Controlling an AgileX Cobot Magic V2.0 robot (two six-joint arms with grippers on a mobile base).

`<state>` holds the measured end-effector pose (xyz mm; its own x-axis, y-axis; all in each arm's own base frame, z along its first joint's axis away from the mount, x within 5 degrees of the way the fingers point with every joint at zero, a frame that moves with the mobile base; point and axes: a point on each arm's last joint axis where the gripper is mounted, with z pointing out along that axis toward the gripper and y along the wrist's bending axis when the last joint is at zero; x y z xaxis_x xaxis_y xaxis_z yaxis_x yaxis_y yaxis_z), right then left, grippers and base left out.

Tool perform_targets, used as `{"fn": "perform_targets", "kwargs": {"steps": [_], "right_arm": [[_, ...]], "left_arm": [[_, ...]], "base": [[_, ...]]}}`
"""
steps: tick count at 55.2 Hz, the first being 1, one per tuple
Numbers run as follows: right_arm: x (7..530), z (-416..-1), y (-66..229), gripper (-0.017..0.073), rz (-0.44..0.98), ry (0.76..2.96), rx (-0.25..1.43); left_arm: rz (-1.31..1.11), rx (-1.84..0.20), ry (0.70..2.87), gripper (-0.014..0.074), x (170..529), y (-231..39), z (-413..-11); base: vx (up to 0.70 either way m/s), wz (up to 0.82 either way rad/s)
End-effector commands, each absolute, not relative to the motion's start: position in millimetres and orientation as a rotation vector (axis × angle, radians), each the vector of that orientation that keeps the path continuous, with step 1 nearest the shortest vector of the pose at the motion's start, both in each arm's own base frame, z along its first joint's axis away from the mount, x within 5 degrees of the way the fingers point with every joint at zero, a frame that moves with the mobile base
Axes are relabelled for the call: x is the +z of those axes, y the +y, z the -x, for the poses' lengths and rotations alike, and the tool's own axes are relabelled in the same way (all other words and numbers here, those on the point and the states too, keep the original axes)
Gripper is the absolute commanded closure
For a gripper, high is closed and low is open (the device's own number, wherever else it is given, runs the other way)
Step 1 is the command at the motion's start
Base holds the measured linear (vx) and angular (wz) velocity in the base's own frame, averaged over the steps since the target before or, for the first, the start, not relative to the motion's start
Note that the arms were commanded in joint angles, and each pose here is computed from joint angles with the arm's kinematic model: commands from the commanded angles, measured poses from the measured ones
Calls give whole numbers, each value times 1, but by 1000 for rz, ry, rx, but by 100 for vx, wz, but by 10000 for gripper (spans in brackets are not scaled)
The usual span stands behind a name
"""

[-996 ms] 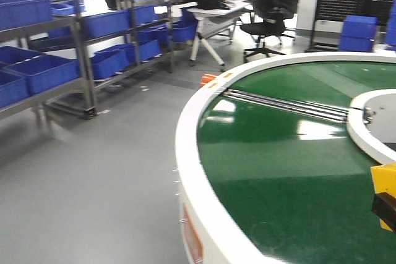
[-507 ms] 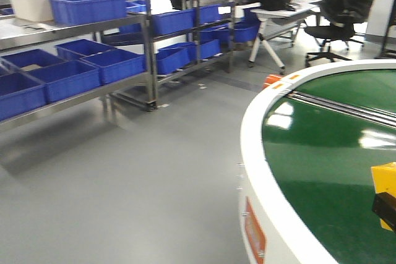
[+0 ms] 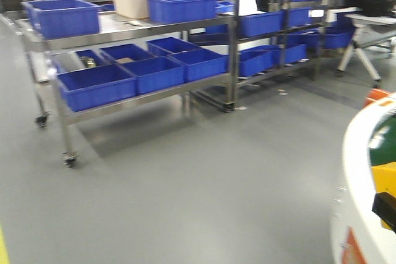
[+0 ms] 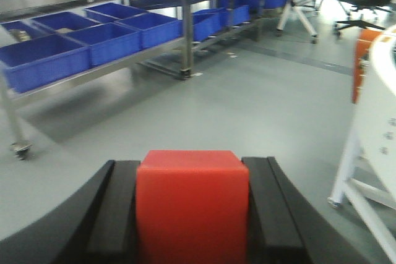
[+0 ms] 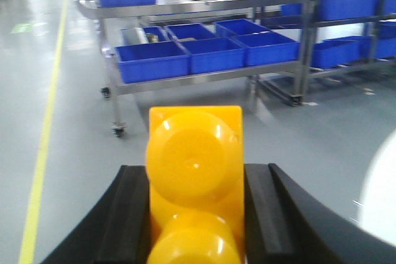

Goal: Pick red and yellow blocks into blue bin
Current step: 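Drive the base to the shelf holding both blocks in the grippers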

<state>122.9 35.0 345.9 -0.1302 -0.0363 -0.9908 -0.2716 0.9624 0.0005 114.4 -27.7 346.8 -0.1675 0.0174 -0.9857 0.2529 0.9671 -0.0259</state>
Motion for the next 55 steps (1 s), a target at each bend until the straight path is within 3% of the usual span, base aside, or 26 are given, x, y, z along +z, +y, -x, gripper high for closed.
{"fn": "perform_targets", "kwargs": {"steps": [1, 29, 55], "right_arm": [[364, -123, 35, 569, 232, 1580, 201], [364, -123, 35, 569, 232, 1580, 201], [362, -123, 35, 569, 235, 1603, 199]], "left_arm": [[-171, -212, 1638, 593, 362, -26, -115], [-171, -212, 1637, 593, 362, -26, -114], [-172, -213, 1637, 593, 362, -26, -114]], "base": [[15, 58], [22, 43], [39, -10]]}}
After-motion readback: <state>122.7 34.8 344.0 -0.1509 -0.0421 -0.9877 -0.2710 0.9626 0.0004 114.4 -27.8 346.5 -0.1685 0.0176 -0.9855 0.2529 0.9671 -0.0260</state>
